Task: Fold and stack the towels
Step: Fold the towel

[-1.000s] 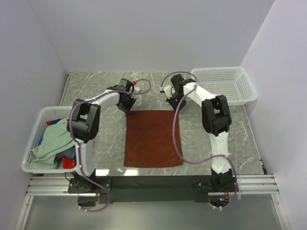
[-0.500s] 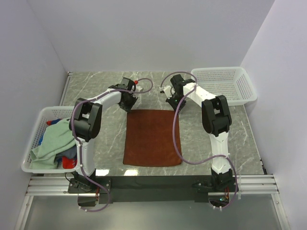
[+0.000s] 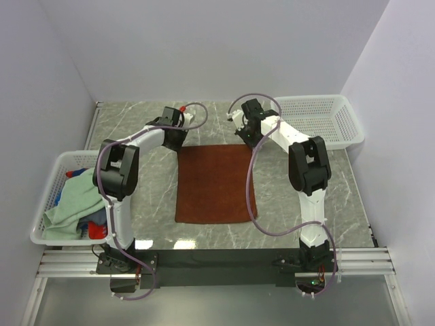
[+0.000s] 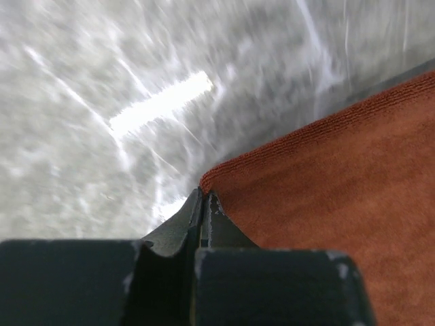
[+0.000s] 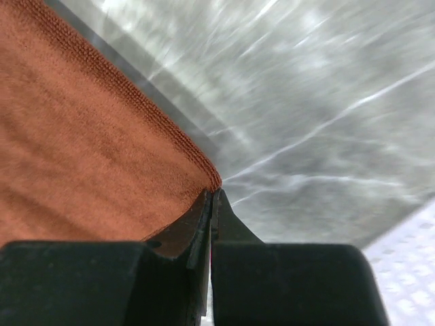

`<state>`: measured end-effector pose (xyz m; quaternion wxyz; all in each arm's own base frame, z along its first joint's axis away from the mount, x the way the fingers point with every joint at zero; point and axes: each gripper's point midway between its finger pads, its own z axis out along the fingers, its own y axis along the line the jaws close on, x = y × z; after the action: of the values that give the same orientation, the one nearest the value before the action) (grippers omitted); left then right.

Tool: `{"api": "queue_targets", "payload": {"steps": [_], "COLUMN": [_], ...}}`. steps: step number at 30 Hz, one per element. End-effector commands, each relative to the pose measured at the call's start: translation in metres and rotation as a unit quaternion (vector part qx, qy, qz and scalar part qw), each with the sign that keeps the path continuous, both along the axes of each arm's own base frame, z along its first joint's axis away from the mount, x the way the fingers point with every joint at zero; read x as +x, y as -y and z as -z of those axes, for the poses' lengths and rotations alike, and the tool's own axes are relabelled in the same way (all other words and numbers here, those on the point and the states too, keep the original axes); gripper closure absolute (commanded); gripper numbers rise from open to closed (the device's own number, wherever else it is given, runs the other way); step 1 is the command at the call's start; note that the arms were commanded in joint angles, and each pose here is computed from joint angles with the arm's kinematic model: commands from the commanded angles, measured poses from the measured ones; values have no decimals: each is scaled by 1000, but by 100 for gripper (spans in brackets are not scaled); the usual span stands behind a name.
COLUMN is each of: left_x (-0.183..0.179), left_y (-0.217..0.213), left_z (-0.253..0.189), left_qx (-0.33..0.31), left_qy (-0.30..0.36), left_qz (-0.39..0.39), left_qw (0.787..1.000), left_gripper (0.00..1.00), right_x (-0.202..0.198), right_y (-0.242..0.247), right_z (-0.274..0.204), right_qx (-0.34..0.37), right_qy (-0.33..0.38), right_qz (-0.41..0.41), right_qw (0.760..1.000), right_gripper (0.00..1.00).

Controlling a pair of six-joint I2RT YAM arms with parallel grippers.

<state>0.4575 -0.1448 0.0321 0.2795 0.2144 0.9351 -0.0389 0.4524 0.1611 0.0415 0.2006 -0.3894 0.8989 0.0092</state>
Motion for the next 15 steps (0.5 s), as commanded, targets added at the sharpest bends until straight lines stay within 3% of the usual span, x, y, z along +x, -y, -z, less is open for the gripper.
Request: {"api": "queue_targets", "payload": {"steps": [1,6,15], "left_x": [33,54,34], "left_y": [-4,-8,-9], "left_z": [-47,-66,-93], "left_qx": [-24,-48,-84], "left_qy": [94,143,197], "left_qz": [-27,-47,-50], "left_qw": [995,987,975], "left_gripper": [99,99,99], "right_x": [47,66,58], "right_y": [0,5,13], "right_z": [-69,-83,-99], "right_qx": [16,6,14], "right_qy": [134,177,224], "right_qz": [26,45,62], "right_qw": [991,983,973], "right_gripper": [100,100,100]}}
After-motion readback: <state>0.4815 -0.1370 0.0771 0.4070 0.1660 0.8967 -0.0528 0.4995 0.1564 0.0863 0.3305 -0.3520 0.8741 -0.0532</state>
